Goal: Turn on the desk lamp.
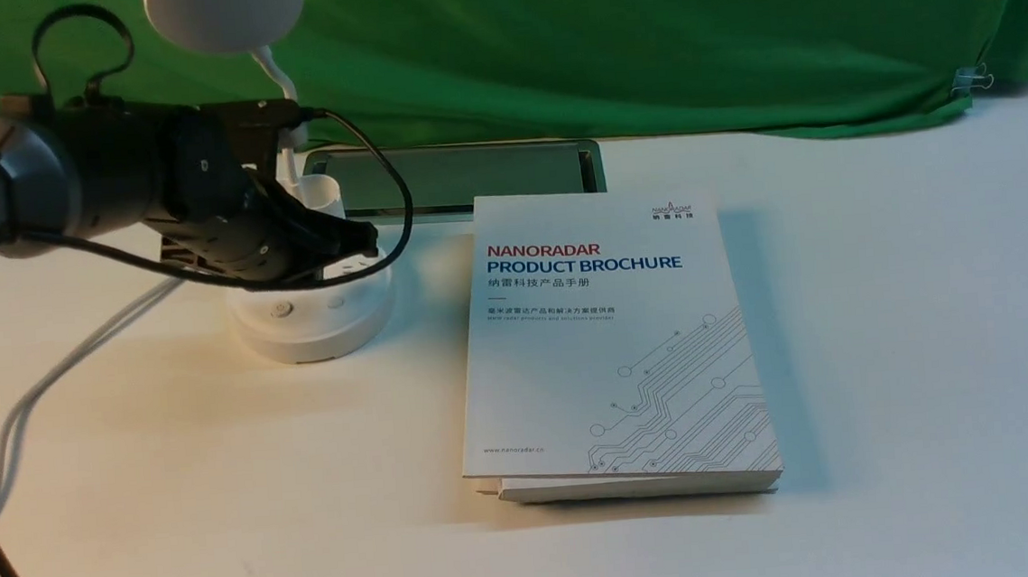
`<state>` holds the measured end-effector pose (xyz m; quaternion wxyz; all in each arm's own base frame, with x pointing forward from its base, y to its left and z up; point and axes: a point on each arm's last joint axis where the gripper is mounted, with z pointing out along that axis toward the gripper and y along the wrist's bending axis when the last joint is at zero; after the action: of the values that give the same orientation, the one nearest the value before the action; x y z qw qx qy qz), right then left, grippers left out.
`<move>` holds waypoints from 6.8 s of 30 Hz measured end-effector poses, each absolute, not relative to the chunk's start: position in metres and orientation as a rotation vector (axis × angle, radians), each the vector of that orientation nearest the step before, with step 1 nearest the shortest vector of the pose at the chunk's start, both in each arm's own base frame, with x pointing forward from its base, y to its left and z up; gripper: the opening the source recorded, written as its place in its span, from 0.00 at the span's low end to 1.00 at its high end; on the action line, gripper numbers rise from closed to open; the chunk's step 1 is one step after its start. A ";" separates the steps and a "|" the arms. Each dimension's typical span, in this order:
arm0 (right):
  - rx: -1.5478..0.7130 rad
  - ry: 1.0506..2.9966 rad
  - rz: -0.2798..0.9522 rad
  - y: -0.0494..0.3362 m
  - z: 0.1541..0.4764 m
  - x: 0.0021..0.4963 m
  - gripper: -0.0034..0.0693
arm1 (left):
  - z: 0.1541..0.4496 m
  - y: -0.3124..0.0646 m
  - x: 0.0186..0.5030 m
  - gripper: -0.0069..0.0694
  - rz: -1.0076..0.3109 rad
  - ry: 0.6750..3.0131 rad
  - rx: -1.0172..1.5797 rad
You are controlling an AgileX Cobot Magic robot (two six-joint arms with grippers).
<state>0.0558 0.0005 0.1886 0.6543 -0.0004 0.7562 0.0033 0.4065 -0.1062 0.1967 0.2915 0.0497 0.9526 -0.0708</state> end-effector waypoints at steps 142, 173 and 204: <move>0.000 1.714 0.009 0.001 0.189 0.056 0.38 | 0.289 -0.026 0.071 0.12 -0.187 1.439 0.350; 0.000 1.713 0.009 0.001 0.189 0.056 0.38 | 0.190 -0.002 0.055 0.12 -0.043 1.723 0.009; 0.000 1.713 0.009 0.001 0.189 0.056 0.38 | 0.190 -0.007 0.055 0.12 -0.131 1.728 0.051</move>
<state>0.0557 0.0005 0.1890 0.6550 0.0002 0.7556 0.0039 0.0549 -0.0072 0.1899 0.6471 0.0224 0.7599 -0.0576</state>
